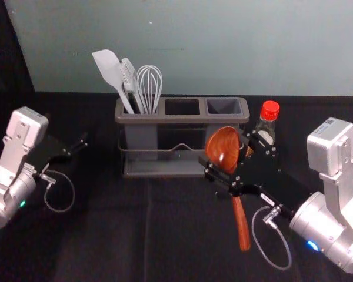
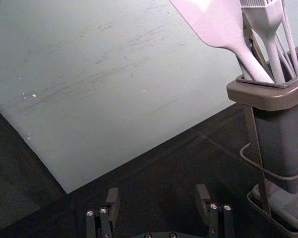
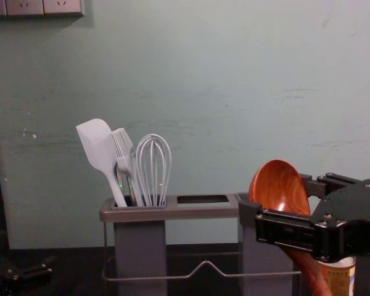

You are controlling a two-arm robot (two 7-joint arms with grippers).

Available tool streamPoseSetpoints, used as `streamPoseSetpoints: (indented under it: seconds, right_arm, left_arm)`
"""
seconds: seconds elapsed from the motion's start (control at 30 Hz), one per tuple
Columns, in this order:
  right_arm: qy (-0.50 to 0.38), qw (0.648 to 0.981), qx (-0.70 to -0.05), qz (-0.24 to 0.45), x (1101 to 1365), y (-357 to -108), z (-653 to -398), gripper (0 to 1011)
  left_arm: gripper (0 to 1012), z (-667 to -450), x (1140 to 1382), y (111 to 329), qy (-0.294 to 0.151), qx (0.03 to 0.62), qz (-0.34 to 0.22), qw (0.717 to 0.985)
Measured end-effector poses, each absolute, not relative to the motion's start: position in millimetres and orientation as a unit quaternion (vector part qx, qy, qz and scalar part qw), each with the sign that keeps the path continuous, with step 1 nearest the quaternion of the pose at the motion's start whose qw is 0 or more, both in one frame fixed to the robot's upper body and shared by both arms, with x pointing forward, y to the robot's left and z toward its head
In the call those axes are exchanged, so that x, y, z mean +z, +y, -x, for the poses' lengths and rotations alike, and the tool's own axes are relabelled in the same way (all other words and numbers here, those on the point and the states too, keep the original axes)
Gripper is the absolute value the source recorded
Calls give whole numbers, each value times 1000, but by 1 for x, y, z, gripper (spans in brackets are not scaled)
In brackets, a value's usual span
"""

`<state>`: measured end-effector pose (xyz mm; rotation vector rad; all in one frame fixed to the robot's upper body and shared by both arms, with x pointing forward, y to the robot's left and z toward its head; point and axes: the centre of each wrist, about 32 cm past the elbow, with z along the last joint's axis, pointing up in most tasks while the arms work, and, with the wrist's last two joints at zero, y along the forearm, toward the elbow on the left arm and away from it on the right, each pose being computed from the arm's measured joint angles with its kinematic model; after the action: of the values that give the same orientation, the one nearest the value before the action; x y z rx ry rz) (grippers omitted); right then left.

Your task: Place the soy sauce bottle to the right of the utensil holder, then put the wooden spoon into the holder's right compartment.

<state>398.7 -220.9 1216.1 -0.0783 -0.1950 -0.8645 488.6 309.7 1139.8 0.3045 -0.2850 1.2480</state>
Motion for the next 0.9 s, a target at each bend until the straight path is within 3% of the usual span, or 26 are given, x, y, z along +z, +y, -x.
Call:
streamPoseSetpoints:
  seconds: [0.5,0.9]
  right_arm:
    - [-100,900,-423,32,1216,-224,-397,842]
    - [-210,876,-431,-39,1255,-232,-425,842]
  left_arm:
    - [1005,-489,1140,310,-132,580,-142,791]
    - [1005,-489,1140,310,-132,580,-141,791]
